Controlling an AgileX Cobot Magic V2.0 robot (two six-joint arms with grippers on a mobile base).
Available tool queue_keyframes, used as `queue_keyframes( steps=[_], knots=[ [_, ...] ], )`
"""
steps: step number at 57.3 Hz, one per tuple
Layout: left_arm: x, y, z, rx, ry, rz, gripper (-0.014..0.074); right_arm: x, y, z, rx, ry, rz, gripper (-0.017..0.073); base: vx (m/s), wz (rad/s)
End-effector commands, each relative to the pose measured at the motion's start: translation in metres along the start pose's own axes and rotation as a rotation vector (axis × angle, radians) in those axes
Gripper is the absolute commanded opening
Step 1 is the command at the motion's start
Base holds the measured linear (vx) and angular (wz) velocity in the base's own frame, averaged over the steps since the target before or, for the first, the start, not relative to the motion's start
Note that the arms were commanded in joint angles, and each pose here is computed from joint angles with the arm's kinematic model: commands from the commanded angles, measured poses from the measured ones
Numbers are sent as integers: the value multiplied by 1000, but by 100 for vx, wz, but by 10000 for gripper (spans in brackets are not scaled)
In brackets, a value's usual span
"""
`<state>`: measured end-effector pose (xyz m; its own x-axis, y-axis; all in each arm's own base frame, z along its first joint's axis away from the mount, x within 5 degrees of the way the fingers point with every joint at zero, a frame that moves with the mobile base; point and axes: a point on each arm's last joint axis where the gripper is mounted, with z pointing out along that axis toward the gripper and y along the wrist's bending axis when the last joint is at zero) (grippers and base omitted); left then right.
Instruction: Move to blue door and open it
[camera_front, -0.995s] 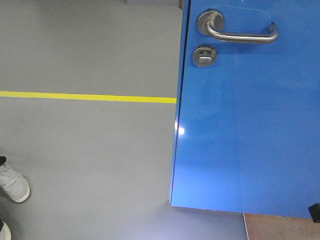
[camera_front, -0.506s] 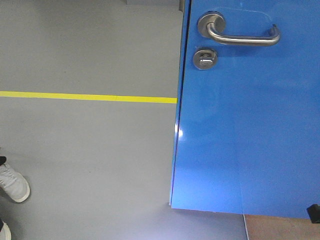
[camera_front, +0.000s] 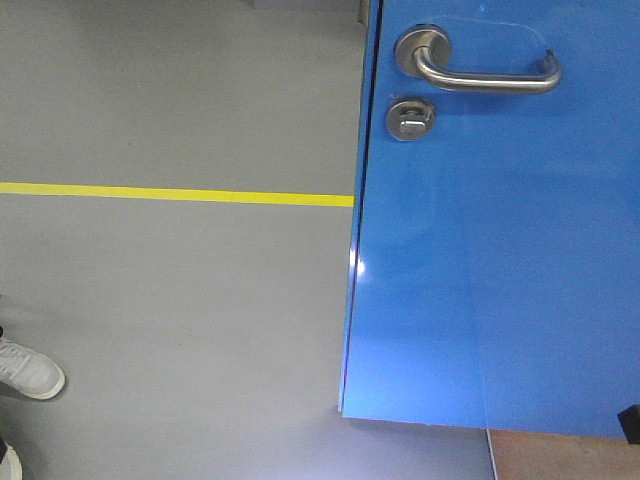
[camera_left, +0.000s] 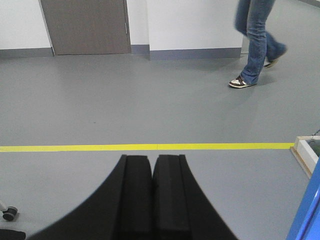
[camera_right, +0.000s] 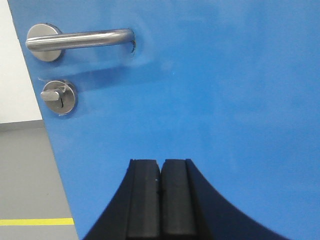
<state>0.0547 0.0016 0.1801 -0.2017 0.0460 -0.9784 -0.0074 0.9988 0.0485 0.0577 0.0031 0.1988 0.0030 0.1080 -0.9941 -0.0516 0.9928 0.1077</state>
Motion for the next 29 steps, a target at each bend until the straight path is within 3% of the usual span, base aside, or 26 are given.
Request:
queue_keyframes(
  steps=[1, 29],
  knots=[
    [-17, 0, -4, 7, -123, -9, 73, -6, 0, 1, 5, -69, 1, 12, 0, 0],
    [-17, 0, -4, 7, -123, -9, 73, -6, 0, 1, 5, -69, 1, 12, 0, 0]
  ],
)
